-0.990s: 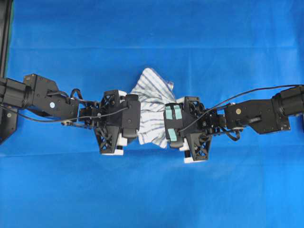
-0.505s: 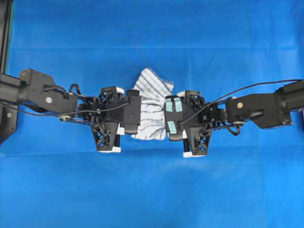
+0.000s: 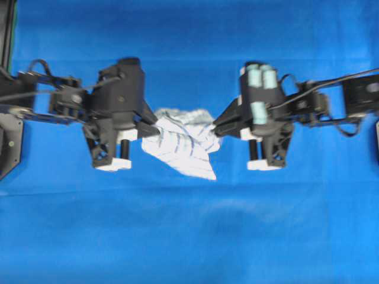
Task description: Lift the towel with both arms.
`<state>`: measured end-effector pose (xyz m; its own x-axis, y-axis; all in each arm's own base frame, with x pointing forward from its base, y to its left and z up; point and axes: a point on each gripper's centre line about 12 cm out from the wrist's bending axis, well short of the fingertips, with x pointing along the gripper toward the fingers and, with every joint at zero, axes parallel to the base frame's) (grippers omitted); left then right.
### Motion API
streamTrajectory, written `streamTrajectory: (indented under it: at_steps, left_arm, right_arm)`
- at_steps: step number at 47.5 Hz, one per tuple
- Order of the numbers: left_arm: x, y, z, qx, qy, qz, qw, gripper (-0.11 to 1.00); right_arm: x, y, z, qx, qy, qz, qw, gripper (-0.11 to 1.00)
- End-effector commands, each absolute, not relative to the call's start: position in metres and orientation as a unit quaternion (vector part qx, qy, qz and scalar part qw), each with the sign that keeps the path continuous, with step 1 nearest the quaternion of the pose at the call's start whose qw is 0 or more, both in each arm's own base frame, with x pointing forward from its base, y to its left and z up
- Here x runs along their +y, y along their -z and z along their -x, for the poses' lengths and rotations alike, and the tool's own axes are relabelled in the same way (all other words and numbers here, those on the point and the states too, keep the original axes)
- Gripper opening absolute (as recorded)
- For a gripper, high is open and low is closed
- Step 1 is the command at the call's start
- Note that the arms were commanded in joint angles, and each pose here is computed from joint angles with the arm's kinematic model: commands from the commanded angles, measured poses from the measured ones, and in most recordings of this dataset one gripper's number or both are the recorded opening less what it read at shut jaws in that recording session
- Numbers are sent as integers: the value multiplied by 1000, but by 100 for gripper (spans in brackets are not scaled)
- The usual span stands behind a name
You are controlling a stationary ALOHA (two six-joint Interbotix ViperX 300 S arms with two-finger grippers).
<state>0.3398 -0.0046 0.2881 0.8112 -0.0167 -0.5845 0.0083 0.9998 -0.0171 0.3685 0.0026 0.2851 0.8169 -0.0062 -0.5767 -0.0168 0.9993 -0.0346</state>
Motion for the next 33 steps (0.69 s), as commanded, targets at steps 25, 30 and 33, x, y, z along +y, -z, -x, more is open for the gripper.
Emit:
streamTrajectory:
  at_steps: [25, 30, 33]
  left_arm:
    - [-2, -421, -318, 192, 6, -4, 981, 4]
    - [0, -420, -320, 194, 4, -4, 981, 4]
    - [4, -420, -320, 194, -2, -2, 981, 4]
  right_arm:
    - [-2, -418, -330, 201, 11, 38, 979, 3]
    - [-2, -416, -331, 210, 11, 38, 977, 3]
    - [-3, -415, -331, 213, 12, 39, 976, 3]
